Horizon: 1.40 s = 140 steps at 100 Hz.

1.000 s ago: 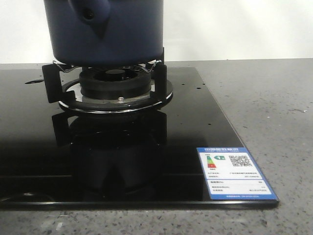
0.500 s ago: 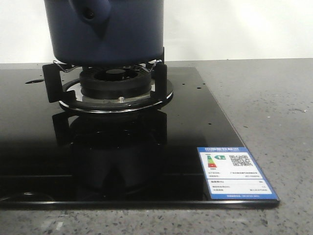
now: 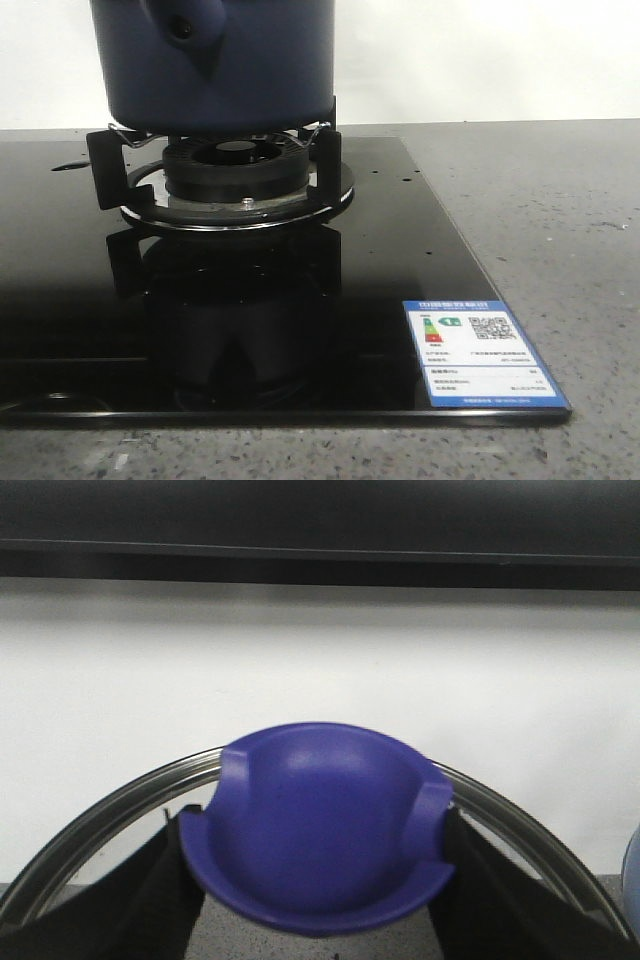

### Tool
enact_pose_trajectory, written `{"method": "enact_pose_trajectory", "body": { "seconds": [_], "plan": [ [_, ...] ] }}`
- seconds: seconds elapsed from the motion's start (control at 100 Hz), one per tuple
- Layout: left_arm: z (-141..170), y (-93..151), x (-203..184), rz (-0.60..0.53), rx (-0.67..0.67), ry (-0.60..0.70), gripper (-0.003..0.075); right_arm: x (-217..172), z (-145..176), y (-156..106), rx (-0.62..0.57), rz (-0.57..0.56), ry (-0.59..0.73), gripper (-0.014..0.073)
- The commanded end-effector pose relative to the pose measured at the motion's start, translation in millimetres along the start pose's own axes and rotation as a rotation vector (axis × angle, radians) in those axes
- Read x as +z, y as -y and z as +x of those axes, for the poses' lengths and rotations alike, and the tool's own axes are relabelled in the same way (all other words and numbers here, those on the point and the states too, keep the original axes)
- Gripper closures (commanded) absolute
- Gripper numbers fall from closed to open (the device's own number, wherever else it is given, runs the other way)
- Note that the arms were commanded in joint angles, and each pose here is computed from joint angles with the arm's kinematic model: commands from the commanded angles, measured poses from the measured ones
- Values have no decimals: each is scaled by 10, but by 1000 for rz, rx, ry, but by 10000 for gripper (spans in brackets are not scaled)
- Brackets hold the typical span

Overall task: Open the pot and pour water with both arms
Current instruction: 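Tilt the bowl with the right gripper to pour water into the pot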

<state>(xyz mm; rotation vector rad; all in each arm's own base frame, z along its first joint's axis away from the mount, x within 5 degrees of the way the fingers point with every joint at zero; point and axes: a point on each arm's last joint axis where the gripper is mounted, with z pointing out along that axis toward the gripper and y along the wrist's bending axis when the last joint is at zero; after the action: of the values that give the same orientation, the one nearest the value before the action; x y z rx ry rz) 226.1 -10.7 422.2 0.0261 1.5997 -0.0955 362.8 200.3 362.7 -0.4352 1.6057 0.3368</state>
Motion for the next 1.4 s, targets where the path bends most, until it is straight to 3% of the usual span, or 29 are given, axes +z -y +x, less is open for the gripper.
{"method": "enact_pose_trajectory", "body": {
  "seconds": [0.0,0.29,0.57,0.8,1.39],
  "plan": [
    [-240,-27,-89,-38,-13,145,324,-227,-428,23,-14,41,264,637],
    [-240,-27,-89,-38,-13,145,324,-383,-402,-32,-24,67,435,638],
    [-240,-27,-89,-38,-13,145,324,-486,-549,-81,-114,58,618,637],
    [-240,-27,-89,-38,-13,145,324,-558,-643,-76,-118,75,743,637],
    [-240,-27,-89,-37,-20,145,324,-582,-669,-76,-122,79,781,637]
  ]
}}
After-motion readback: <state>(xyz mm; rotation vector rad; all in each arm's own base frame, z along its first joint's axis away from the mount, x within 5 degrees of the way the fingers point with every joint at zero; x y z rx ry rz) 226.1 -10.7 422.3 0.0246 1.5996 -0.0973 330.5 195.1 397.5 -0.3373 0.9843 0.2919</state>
